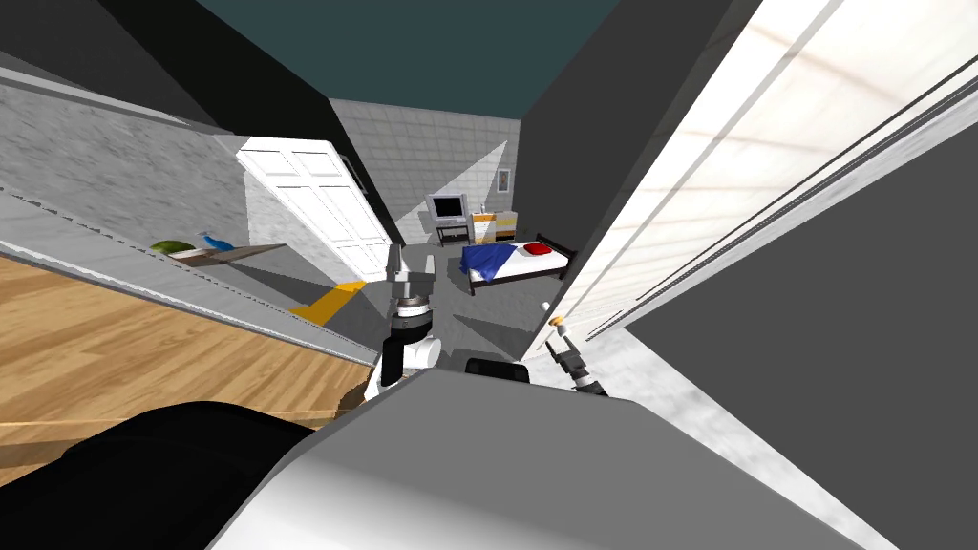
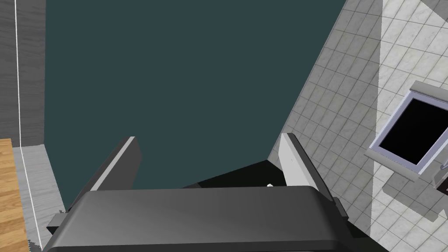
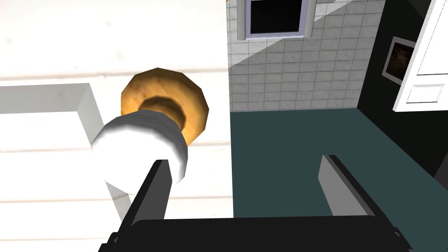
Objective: Pull the door open
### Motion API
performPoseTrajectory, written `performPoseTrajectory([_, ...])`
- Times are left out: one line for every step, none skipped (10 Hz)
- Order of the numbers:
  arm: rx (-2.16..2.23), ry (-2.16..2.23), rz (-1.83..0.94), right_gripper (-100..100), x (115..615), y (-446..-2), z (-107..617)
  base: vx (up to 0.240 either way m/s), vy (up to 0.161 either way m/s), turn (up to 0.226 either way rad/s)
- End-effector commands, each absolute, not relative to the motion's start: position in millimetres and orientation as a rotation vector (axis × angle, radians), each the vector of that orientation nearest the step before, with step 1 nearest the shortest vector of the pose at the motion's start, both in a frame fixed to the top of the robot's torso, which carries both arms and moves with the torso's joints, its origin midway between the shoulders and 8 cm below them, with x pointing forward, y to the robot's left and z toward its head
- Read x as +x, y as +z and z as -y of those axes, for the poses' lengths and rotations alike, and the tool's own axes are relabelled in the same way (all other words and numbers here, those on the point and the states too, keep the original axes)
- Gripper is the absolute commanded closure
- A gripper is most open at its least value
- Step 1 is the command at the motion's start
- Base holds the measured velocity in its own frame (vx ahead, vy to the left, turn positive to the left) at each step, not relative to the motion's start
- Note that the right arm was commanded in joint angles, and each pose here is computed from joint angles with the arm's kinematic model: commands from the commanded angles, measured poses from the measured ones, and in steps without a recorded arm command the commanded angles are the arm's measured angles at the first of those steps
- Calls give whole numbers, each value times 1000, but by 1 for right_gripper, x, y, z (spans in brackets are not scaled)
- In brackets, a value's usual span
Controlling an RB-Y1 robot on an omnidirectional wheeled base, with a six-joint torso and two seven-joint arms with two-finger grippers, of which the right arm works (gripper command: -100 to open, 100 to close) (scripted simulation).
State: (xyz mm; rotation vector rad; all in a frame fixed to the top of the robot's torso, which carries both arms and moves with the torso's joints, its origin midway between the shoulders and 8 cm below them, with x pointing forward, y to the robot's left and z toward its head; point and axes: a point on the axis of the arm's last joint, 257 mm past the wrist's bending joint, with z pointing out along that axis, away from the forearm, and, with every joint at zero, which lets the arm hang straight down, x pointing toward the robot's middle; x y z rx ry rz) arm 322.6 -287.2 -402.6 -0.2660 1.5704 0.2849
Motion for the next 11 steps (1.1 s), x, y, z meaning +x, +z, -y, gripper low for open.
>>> performPoseTrajectory([-282,294,-1549,-100,325,-395,282,65,-18,-82])
performPoseTrajectory([-291,303,-1548,-100,320,-394,277,118,-44,-156])
performPoseTrajectory([-298,311,-1546,-100,316,-394,274,172,-59,-176])
performPoseTrajectory([-305,318,-1545,-100,311,-393,271,132,-63,-147])
performPoseTrajectory([-310,323,-1544,-100,308,-392,268,117,-70,-110])
performPoseTrajectory([-316,329,-1543,-100,304,-392,265,10,-18,-38])
performPoseTrajectory([-316,329,-1543,-100,304,-392,265,6,-7,-19])
performPoseTrajectory([-316,329,-1543,-100,304,-392,265,0,0,0])
performPoseTrajectory([-316,329,-1543,-100,304,-392,265,-3,-5,13])
performPoseTrajectory([-316,329,-1543,-100,304,-392,265,0,0,0])
performPoseTrajectory([-316,329,-1543,-100,304,-392,265,3,5,-15])
